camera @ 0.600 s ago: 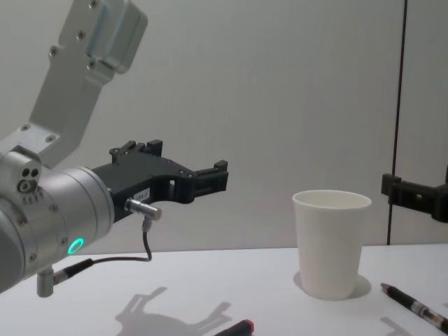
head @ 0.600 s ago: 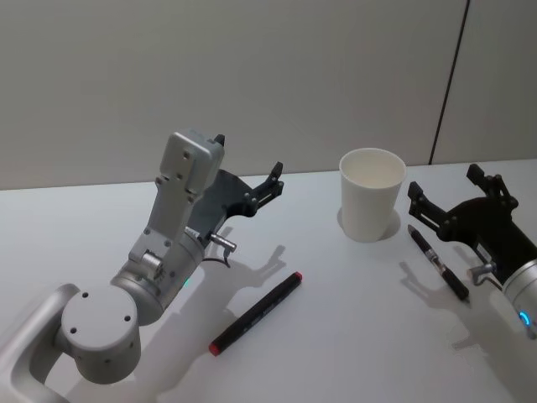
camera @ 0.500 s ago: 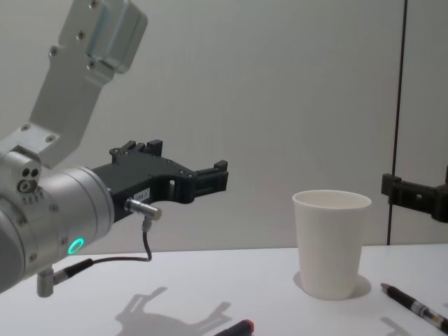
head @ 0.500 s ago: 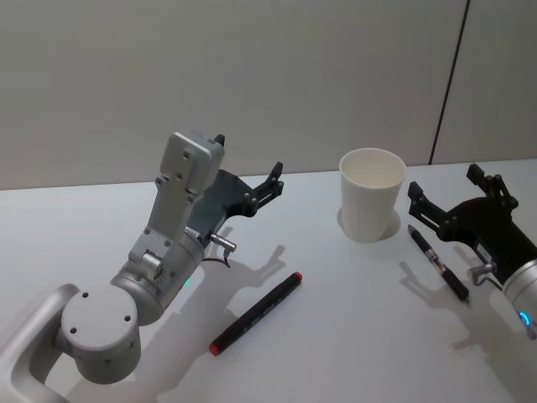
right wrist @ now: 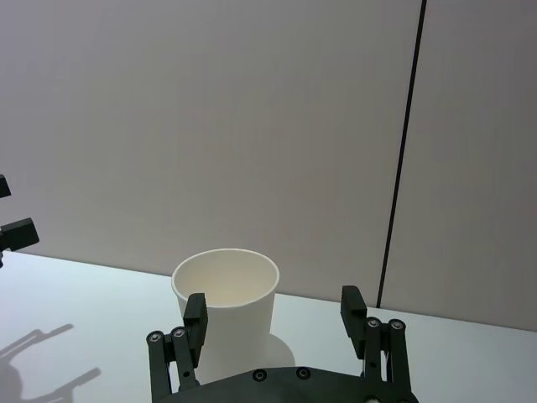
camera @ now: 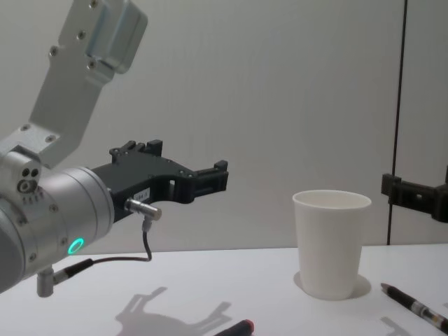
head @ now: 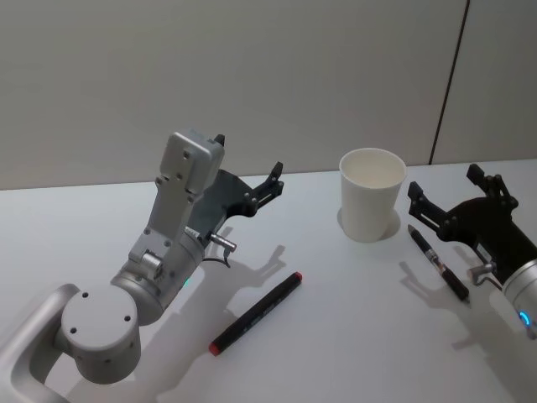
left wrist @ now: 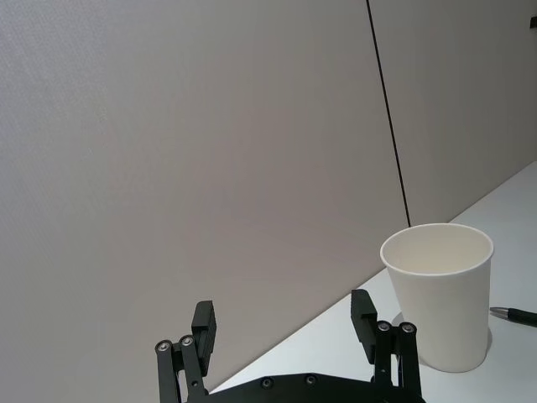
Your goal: Place the pen into the pen holder.
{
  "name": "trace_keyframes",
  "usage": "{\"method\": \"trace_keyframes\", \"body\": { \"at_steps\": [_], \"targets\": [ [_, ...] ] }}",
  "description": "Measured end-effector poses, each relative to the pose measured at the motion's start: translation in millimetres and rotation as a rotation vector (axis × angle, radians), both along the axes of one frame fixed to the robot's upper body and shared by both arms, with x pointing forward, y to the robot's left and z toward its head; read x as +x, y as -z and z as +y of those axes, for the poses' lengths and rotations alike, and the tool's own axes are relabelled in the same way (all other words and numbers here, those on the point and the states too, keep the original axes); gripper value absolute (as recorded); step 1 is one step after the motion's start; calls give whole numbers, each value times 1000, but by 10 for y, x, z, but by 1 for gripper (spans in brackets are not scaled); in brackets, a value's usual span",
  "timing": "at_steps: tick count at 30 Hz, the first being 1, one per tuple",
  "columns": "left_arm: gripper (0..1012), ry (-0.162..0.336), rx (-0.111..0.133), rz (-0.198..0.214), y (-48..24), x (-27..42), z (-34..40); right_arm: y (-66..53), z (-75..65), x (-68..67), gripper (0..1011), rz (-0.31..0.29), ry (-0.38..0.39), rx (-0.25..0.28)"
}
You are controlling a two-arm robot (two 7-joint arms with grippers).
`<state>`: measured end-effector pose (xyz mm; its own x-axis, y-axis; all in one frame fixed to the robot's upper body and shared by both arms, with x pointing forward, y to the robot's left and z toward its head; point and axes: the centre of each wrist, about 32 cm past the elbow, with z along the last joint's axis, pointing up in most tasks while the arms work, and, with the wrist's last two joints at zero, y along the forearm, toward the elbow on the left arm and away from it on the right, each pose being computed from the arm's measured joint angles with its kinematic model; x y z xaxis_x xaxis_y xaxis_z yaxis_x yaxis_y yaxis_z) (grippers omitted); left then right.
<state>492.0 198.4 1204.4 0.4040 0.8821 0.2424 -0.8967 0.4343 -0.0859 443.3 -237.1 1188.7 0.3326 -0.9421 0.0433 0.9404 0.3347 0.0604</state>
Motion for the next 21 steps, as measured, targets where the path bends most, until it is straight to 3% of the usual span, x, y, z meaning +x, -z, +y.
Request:
{"method": "trace_keyframes", "body": {
  "at_steps": [21],
  "targets": [
    [1001, 0, 0, 0, 0, 0, 0, 0, 0, 0, 1001, 0, 0, 0]
  ]
}}
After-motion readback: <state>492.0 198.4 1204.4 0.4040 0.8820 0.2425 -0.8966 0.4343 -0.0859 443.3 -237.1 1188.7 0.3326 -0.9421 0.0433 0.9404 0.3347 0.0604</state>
